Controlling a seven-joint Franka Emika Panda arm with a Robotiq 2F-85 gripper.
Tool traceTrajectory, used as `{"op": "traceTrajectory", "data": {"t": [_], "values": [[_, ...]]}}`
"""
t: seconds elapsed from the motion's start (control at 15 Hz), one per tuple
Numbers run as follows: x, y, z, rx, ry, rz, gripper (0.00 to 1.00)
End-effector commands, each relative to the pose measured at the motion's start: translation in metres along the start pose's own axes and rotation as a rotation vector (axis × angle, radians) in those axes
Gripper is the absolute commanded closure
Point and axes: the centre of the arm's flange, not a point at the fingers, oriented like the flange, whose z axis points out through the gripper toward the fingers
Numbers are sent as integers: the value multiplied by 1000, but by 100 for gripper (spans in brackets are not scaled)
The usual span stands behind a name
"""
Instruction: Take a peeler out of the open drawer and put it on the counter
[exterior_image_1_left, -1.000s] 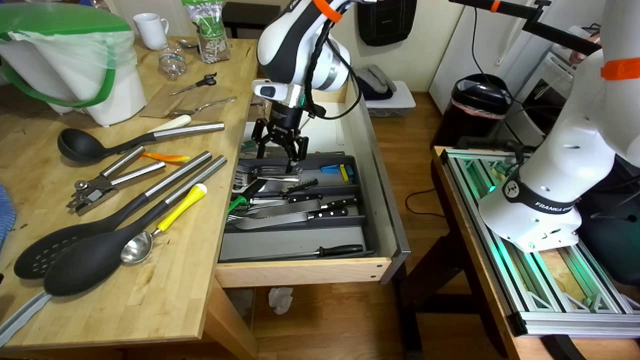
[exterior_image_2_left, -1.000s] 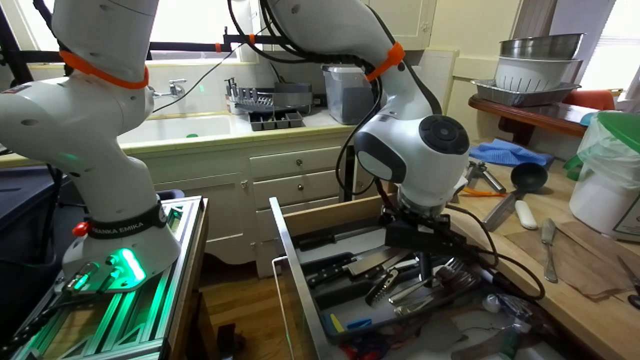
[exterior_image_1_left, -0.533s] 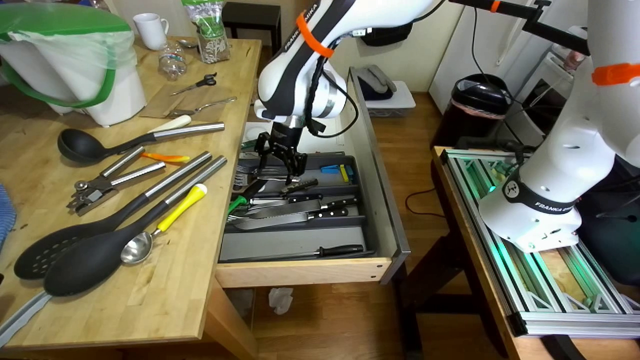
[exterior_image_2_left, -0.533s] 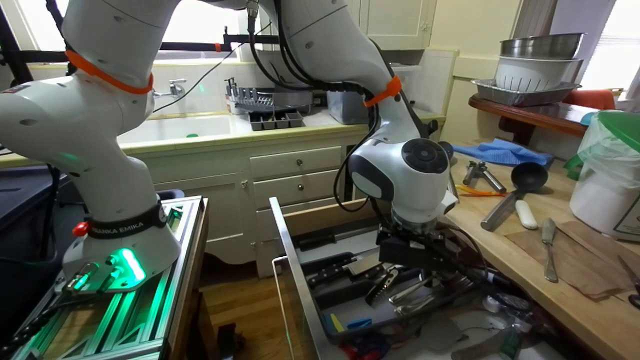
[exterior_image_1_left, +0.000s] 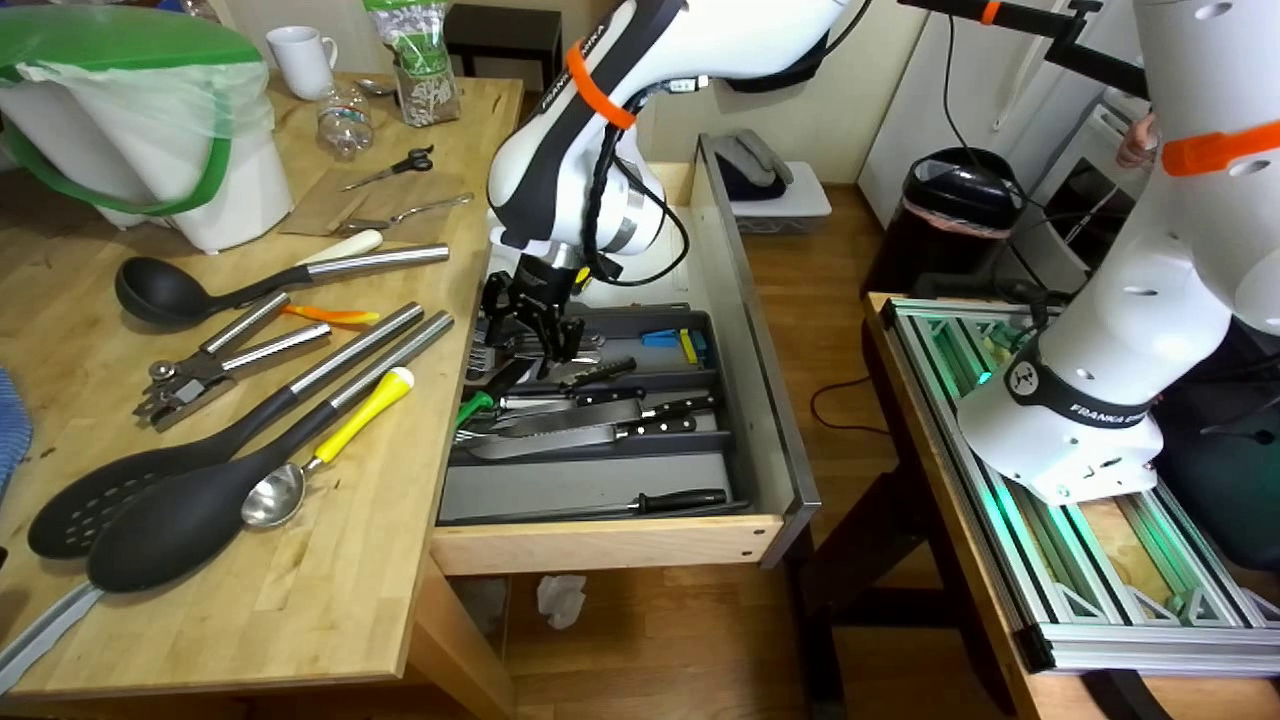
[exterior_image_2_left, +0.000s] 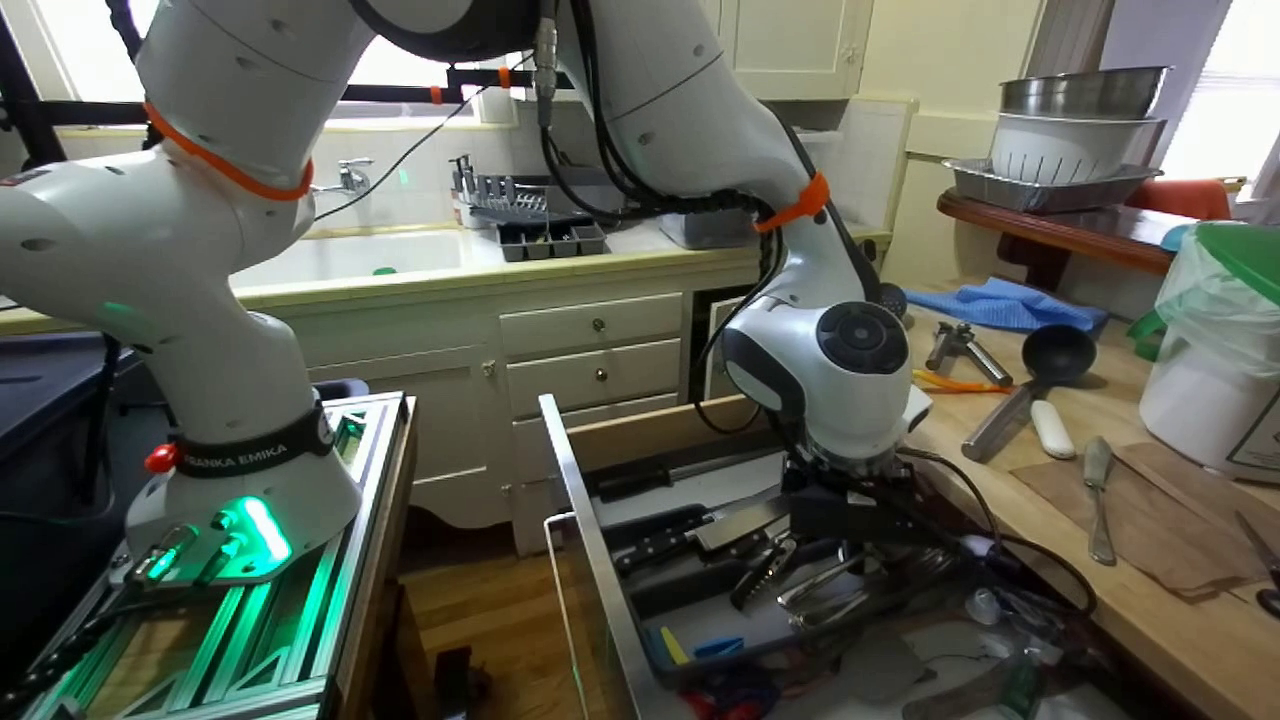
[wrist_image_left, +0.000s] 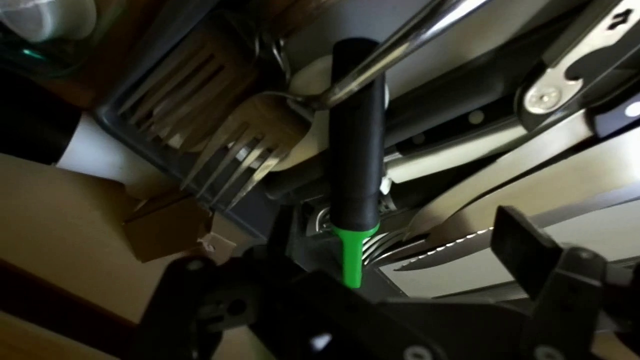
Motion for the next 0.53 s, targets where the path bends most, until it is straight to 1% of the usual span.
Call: {"op": "traceTrajectory", "data": {"t": [0.0,0.07,0.13,0.2,0.33,0.4,0.47], "values": [[-9,11,25,-18,59,-32,0],[-9,11,29,-11,65,-36,1],[-9,12,34,-11,72,-38,10],[-9,12,38,-8,76,-41,16],[-8,12,41,-7,85,-39,36],[-8,11,43,-5,87,-36,43],[-8,11,44,-3,91,-36,49]]}}
